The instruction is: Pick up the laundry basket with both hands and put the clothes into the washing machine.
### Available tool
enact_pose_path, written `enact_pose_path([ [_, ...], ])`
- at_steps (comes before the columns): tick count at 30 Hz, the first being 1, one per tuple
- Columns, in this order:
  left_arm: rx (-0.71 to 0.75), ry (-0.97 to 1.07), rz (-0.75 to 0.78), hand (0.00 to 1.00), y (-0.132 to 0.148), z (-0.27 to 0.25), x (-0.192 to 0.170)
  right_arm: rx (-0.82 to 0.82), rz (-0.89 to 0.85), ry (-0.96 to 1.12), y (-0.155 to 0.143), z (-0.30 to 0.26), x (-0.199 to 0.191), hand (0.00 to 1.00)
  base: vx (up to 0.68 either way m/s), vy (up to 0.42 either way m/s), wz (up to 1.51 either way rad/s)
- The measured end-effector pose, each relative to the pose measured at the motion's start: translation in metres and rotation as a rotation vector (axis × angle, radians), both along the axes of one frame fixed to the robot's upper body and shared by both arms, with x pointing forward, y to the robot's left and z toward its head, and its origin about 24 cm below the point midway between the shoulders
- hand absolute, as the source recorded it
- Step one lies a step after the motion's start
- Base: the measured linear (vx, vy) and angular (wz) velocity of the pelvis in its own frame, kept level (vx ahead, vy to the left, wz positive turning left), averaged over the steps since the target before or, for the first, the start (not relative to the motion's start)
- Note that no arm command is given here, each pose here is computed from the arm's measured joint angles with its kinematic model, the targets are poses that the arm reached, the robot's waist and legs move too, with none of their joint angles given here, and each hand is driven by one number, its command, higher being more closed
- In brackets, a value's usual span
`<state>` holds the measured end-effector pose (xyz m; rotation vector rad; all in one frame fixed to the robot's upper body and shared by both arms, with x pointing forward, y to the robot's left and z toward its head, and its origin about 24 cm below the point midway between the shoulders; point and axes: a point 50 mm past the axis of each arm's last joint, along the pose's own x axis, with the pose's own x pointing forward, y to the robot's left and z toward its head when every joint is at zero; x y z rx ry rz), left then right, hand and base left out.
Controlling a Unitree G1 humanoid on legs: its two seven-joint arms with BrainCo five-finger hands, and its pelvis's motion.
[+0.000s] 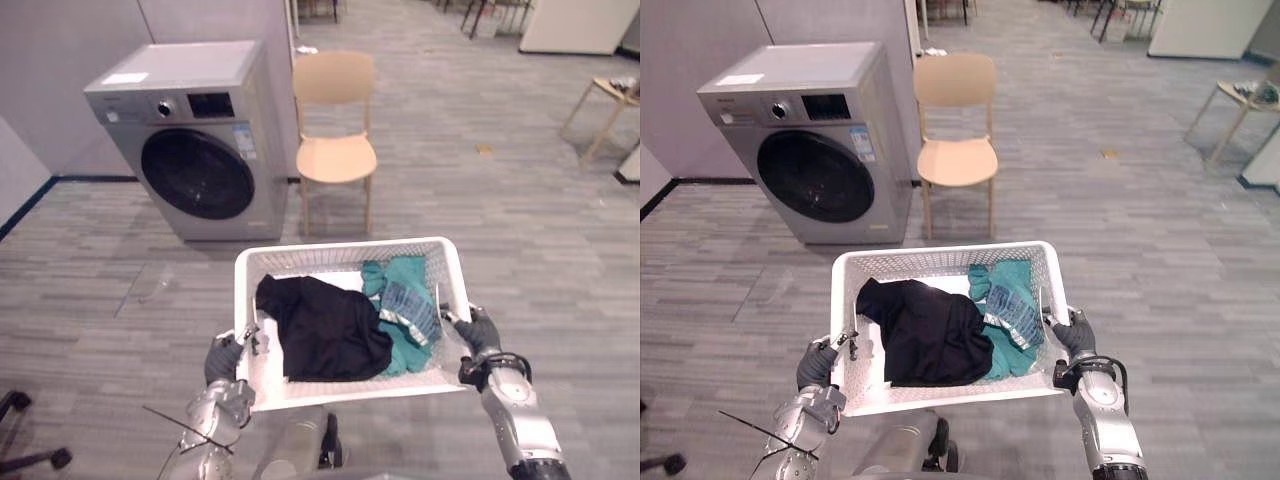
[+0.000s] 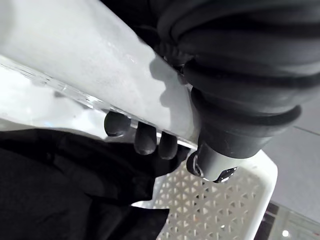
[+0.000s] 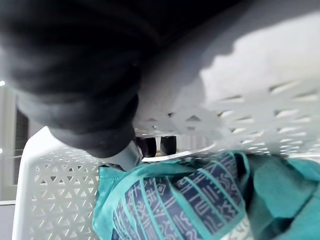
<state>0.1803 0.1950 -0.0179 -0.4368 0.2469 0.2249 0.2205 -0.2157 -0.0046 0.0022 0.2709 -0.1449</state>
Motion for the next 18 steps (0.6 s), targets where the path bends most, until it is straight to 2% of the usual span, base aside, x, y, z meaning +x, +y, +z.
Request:
enact_pose_path([
  [3,0.004,0.016,-0.038,1.0,-0.01,-0.002,0.001,-0.005,-0.042,0.035,-0.01,-0.007,-0.01,1.0,0.68,0.256,0.37],
  [9,0.053,-0.07,-0.169,1.0,-0.025,0.015,0.044,0.038,-0.159,-0.007,-0.026,-0.002,-0.015,1.0,0.69,0.085,0.58],
  [14,0.017,0.001,-0.147,1.0,-0.03,-0.003,0.042,-0.016,-0.135,0.028,-0.036,-0.003,-0.012,1.0,0.87,0.028,0.07],
  [18,0.004,0.031,-0.084,1.0,-0.017,-0.011,0.025,-0.024,-0.055,0.046,-0.023,-0.005,0.001,1.0,0.82,0.131,-0.68],
])
